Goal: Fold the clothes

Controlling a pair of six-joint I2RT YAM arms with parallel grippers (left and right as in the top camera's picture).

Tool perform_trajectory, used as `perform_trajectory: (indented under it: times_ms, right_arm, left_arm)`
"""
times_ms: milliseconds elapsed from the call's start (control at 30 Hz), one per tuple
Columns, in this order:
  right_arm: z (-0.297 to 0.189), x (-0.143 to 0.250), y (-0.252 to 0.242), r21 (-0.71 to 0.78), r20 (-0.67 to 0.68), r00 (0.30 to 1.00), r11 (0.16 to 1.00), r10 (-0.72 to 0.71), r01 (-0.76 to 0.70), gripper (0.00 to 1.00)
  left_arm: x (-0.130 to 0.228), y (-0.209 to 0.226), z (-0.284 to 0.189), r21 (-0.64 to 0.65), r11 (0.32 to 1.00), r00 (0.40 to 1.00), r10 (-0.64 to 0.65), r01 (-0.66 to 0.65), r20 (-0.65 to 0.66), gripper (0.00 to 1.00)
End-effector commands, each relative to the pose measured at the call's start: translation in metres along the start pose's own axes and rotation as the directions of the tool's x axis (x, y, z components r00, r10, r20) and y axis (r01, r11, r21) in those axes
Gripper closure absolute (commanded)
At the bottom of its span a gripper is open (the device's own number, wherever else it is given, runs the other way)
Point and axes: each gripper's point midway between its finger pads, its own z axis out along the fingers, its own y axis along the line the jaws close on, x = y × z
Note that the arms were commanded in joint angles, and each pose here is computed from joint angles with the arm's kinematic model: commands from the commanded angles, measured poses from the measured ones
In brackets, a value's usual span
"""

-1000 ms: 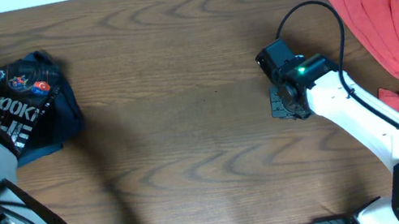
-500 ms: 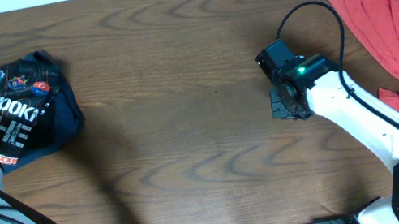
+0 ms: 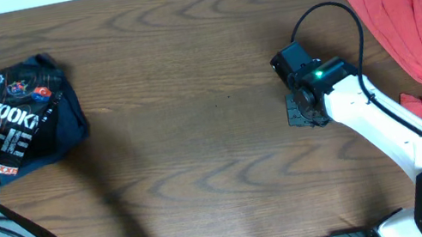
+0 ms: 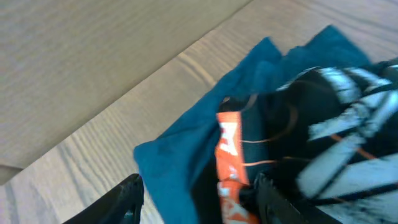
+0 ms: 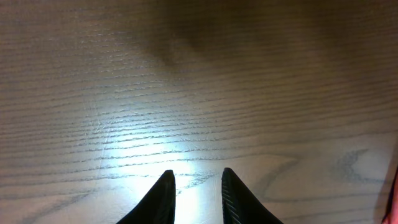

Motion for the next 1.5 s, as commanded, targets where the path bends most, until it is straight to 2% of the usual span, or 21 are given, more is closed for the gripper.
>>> perform_trajectory:
  times_ms: [0, 100, 200, 300, 367, 467, 633, 667, 833, 967, 1100, 1200, 1300, 1367, 1467]
  right_arm:
    - [-0.002, -0.002, -0.004, 0.008, 0.009, 1.0, 1.0, -0.005, 0.005, 0.75]
    - [-0.002, -0.002, -0.004, 0.008, 0.009, 1.0, 1.0, -0.005, 0.005, 0.74]
    - [-0.002, -0.001, -0.002, -0.003, 0.0, 1.0, 1.0, -0.006, 0.006, 0.62]
    - [-0.002, 0.001, 0.004, -0.042, -0.012, 1.0, 0.999, -0.003, 0.003, 0.6]
    - [-0.002, -0.001, 0.008, -0.061, -0.008, 1.0, 0.998, -0.001, 0.001, 0.55]
    - [-0.003, -0.005, 0.017, -0.107, 0.005, 1.0, 0.994, 0.005, -0.005, 0.44]
    - [-0.007, -0.022, 0.038, -0.216, 0.058, 0.998, 0.976, 0.03, -0.017, 0.07]
    - [-0.008, -0.027, 0.043, -0.241, 0.071, 0.997, 0.97, 0.036, -0.018, 0.01]
    - [-0.013, -0.046, 0.054, -0.327, 0.121, 0.99, 0.944, 0.074, -0.03, 0.01]
    - [-0.015, -0.063, 0.049, -0.35, 0.152, 0.977, 0.933, 0.148, -0.087, 0.01]
    - [-0.015, -0.082, 0.036, -0.363, 0.195, 0.963, 0.926, 0.187, -0.106, 0.01]
    - [-0.016, -0.092, 0.031, -0.372, 0.248, 0.963, 0.928, 0.105, -0.006, 0.01]
    - [-0.012, -0.088, 0.017, -0.339, 0.243, 0.969, 0.94, 0.054, 0.032, 0.01]
    - [-0.014, -0.083, 0.008, -0.322, 0.227, 0.973, 0.946, 0.038, 0.038, 0.01]
    - [-0.03, -0.082, -0.005, -0.323, 0.247, 0.967, 0.946, 0.063, 0.02, 0.01]
  left_arm:
    - [0.002, 0.006, 0.007, 0.005, 1.0, 1.0, -0.024, 0.024, 0.001, 0.37]
    - [-0.011, -0.003, 0.005, 0.072, 0.997, 0.998, -0.032, 0.028, 0.052, 0.34]
    - [-0.024, -0.009, -0.002, 0.111, 0.994, 0.996, -0.035, 0.025, 0.087, 0.29]
    - [-0.042, -0.01, -0.013, 0.117, 0.993, 0.991, -0.037, 0.022, 0.128, 0.28]
    - [-0.057, -0.013, -0.025, 0.135, 0.991, 0.985, -0.039, 0.017, 0.165, 0.27]
    - [-0.08, -0.031, -0.05, 0.21, 0.978, 0.976, -0.038, -0.009, 0.216, 0.24]
    - [-0.09, -0.081, -0.09, 0.31, 0.948, 0.973, -0.004, -0.069, 0.231, 0.2]
    - [-0.086, -0.097, -0.097, 0.339, 0.936, 0.976, 0.013, -0.088, 0.218, 0.17]
    - [-0.035, -0.193, -0.137, 0.526, 0.829, 0.982, 0.152, -0.189, 0.114, 0.02]
    - [0.015, -0.262, -0.181, 0.646, 0.711, 0.95, 0.305, -0.279, 0.074, 0.02]
    - [0.067, -0.317, -0.237, 0.744, 0.561, 0.889, 0.449, -0.363, 0.094, 0.02]
    - [0.105, -0.333, -0.268, 0.784, 0.475, 0.829, 0.552, -0.399, 0.089, 0.02]
    - [0.139, -0.324, -0.286, 0.805, 0.434, 0.76, 0.649, -0.405, 0.033, 0.02]
    - [0.153, -0.307, -0.295, 0.809, 0.429, 0.714, 0.7, -0.401, -0.017, 0.02]
    - [0.16, -0.277, -0.31, 0.805, 0.467, 0.682, 0.724, -0.367, -0.109, 0.02]
